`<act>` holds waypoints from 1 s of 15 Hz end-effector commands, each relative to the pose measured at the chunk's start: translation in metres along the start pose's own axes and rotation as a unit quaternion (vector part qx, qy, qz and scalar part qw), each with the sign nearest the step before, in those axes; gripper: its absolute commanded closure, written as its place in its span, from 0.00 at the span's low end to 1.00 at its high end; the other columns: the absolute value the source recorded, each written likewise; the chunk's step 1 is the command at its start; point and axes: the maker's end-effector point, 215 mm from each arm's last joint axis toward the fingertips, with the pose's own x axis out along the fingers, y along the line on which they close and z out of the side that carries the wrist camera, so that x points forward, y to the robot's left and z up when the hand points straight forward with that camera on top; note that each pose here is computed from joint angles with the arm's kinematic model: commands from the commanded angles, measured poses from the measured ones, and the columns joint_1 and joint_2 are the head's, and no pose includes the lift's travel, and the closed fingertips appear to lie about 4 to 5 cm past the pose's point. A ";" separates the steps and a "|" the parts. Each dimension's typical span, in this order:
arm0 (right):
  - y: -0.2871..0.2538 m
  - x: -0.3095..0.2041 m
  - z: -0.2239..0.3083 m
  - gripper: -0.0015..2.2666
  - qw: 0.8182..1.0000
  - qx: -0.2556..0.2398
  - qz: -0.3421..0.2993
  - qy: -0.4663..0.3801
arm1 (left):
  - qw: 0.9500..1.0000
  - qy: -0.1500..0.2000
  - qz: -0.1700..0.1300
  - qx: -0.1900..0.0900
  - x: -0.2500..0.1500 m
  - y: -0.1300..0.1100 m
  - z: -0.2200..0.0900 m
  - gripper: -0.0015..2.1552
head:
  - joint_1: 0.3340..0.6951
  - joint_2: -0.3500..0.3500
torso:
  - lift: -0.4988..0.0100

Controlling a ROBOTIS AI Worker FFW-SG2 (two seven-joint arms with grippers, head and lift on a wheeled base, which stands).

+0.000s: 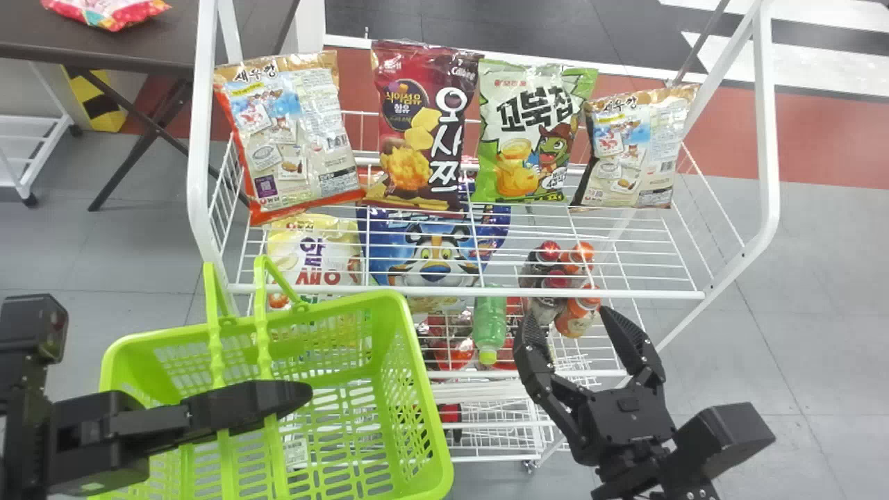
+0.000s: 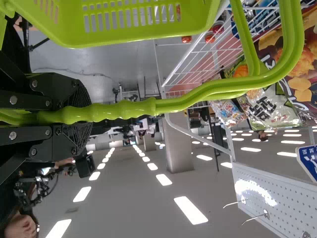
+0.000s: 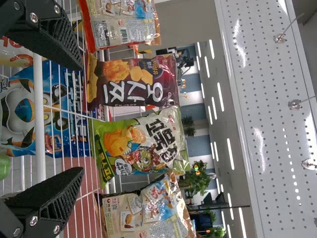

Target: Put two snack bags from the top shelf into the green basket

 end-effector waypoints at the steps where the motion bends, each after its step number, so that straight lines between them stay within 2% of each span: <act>1: 0.001 0.001 -0.002 0.04 1.000 0.001 0.000 0.001 | 1.000 0.002 0.000 -0.004 0.000 0.001 -0.002 0.99 | 1.00 0.26 | 0.98; 10: 0.007 0.013 -0.012 0.04 1.000 0.008 0.007 0.018 | 1.000 0.001 -0.002 -0.009 0.000 0.003 -0.002 0.99 | 1.00 0.27 | 0.98; 13: 0.033 0.039 -0.010 0.04 0.999 0.000 0.032 0.013 | 1.000 0.003 -0.003 -0.010 0.002 0.003 -0.004 0.99 | 1.00 0.30 | 0.98; 15: 0.056 0.068 -0.006 0.04 0.999 -0.010 0.050 0.014 | 1.000 0.005 -0.003 -0.011 0.002 0.003 -0.006 0.99 | 1.00 0.35 | 0.98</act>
